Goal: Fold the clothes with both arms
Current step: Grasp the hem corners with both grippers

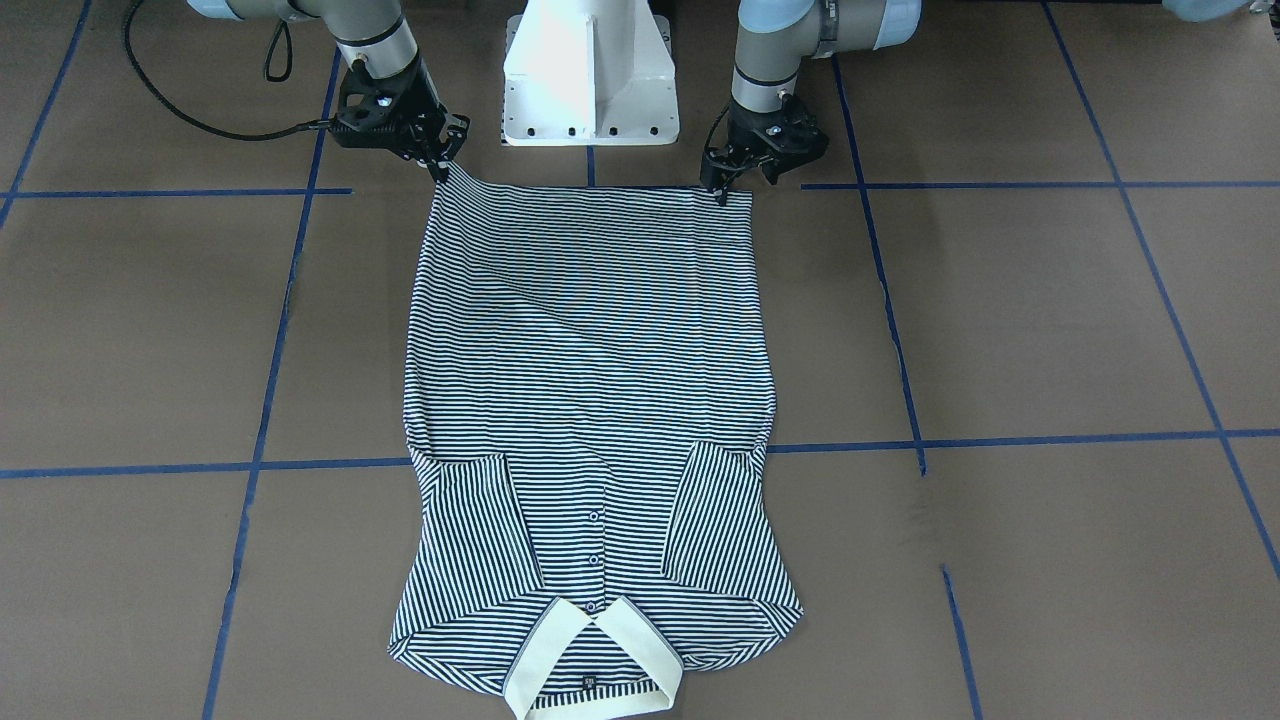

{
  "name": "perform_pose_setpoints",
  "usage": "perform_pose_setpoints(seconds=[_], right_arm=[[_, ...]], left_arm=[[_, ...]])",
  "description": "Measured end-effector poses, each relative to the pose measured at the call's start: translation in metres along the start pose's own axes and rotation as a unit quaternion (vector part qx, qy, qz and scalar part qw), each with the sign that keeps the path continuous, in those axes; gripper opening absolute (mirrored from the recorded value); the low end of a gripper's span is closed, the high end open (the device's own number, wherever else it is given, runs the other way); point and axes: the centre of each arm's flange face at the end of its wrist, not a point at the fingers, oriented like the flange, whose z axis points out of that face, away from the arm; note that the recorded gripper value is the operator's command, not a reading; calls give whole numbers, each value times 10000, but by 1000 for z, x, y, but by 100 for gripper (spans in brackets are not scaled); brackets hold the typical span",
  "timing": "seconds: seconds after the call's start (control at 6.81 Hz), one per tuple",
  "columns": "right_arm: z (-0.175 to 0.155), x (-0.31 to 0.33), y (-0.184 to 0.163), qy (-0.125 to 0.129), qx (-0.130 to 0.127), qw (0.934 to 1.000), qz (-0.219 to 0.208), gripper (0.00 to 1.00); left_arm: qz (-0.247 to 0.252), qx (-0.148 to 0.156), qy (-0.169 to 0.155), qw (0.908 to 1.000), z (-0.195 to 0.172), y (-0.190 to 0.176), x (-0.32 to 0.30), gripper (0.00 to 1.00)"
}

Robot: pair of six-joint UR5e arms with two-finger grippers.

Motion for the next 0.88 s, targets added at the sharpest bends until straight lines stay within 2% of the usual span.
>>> perform_pose_setpoints(seconds=[0.15,0.44,0.59,0.88], right_arm=[[0,0,0,7,0,10000,1,0],[2,2,0,23,1,10000,3,0],[2,2,0,26,1,10000,3,0],[2,2,0,31,-4,10000,4,0]], left_arm=[[-8,22,-6,10000,1,-2,0,69],[-44,30,7,10000,1,-2,1,19],[-52,33,13,10000,0,-2,2,2],[-53,38,29,10000,-1,-3,2,0]])
